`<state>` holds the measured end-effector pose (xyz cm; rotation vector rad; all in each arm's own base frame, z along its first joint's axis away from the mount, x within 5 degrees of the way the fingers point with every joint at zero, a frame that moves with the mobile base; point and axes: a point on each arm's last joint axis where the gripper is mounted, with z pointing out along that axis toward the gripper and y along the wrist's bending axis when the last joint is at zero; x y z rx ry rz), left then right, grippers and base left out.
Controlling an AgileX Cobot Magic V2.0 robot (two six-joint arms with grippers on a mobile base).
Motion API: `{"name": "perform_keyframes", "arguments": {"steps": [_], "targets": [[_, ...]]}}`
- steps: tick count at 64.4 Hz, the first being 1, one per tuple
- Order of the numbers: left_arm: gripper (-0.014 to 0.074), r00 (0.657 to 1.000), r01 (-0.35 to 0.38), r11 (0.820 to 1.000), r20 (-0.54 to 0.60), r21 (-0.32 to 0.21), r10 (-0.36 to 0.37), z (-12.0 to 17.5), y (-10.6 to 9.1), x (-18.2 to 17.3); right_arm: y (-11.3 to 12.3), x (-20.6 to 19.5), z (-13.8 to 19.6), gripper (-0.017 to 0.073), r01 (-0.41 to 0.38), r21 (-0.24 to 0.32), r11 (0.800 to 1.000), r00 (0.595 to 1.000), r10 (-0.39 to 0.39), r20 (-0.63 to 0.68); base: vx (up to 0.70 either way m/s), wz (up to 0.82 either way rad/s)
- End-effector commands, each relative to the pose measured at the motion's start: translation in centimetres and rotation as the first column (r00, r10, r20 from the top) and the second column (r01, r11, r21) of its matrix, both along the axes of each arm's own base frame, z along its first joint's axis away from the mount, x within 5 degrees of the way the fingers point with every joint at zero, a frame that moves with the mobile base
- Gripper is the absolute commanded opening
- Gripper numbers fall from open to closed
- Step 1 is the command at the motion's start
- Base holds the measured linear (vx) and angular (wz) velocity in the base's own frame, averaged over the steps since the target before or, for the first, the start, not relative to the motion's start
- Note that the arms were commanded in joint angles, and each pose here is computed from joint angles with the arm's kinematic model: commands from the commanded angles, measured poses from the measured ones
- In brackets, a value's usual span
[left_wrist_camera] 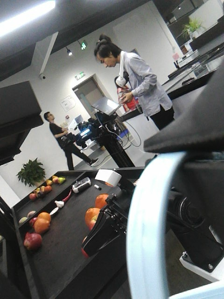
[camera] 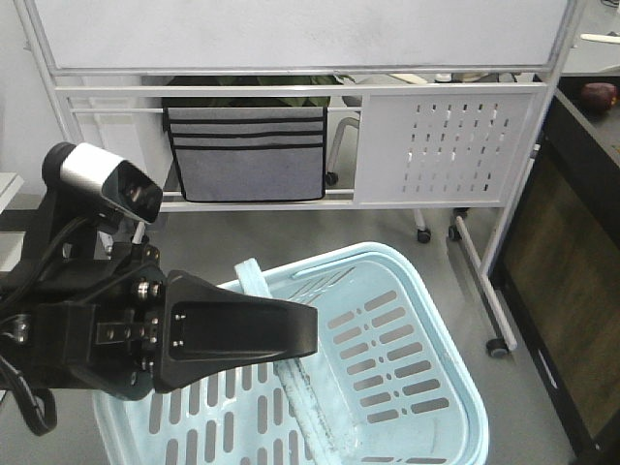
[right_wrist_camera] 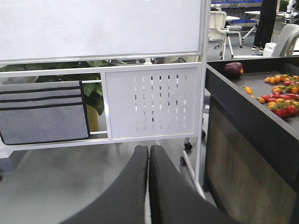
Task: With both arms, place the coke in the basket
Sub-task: 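Drive toward the shelf with the red Coca-Cola bottle, basket held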
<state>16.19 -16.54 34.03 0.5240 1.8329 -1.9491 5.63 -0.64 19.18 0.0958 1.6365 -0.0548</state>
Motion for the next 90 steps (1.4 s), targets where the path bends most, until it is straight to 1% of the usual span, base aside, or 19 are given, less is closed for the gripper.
{"name": "perform_keyframes", "arguments": {"steps": [1,30,90], "targets": [[-0.0006,0.988,0.154,0.974,0.048,-0.165,-0.148,2.55,0.42,-1.81,0.11,-0.04,0.48,-0.0005,-0.01,-0.018,1.0,0.997,0.011,0.075,0.25,0.12],[-0.0006,0.988,0.154,0.974,0.048,-0.165,-0.148,2.55,0.42,-1.81,0.11,-0.04,0.48,-0.0005,-0.01,-0.018,1.0,0.997,0.011,0.075,0.23,0.31],[-0.0006,0.988,0.154,0.974,0.048,-0.165,-0.148,2.55,0.42,-1.81,0.11,-0.04,0.48,-0.0005,-0.01,-0.018,1.0,0.997,0.011,0.075,0.16,0.59]]}}
